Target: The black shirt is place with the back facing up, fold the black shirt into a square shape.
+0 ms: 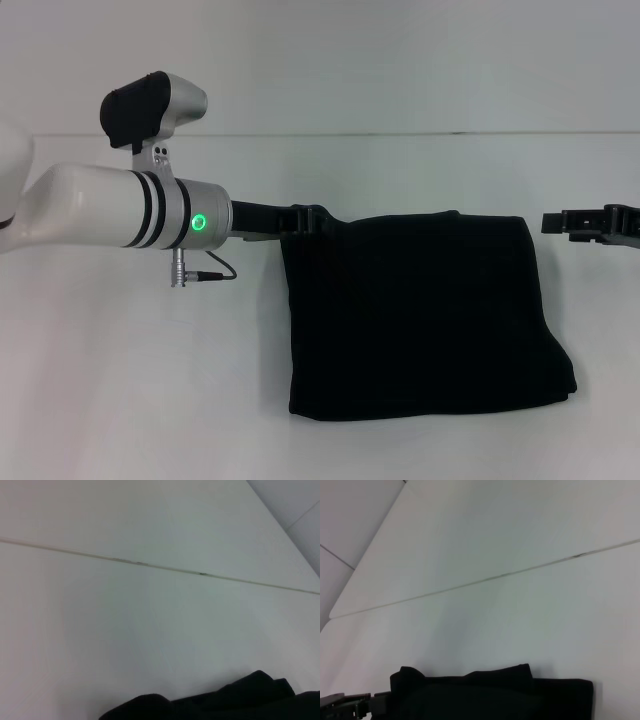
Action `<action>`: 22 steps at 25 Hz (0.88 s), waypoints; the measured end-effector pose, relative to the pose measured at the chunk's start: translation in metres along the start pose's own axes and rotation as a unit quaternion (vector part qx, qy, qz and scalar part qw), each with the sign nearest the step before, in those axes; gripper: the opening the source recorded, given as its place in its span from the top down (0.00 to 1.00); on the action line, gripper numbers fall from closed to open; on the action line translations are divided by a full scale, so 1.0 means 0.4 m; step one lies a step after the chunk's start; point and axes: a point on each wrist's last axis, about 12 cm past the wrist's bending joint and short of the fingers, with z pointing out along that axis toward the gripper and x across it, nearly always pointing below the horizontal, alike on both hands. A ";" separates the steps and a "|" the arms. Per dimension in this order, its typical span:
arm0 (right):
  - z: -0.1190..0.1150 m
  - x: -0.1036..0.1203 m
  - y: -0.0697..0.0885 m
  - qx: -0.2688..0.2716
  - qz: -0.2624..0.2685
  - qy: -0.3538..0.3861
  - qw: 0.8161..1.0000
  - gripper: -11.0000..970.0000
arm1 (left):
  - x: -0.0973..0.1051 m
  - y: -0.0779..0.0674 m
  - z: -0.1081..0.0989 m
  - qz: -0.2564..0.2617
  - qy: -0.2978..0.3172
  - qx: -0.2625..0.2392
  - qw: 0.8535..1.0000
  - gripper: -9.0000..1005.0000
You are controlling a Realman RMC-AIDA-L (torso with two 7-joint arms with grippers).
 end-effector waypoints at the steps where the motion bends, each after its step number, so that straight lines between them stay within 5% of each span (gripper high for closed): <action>1: 0.000 0.001 -0.001 0.000 0.000 0.000 1.000 0.30 | 0.002 0.000 0.001 -0.002 -0.002 0.000 1.000 0.73; 8: -0.004 0.003 -0.006 0.005 0.000 -0.004 1.000 0.32 | 0.006 0.003 0.001 -0.013 -0.007 0.002 1.000 0.92; 22: 0.001 0.006 -0.006 0.006 -0.001 -0.004 1.000 0.32 | -0.018 0.009 -0.011 -0.022 -0.032 0.004 0.999 0.92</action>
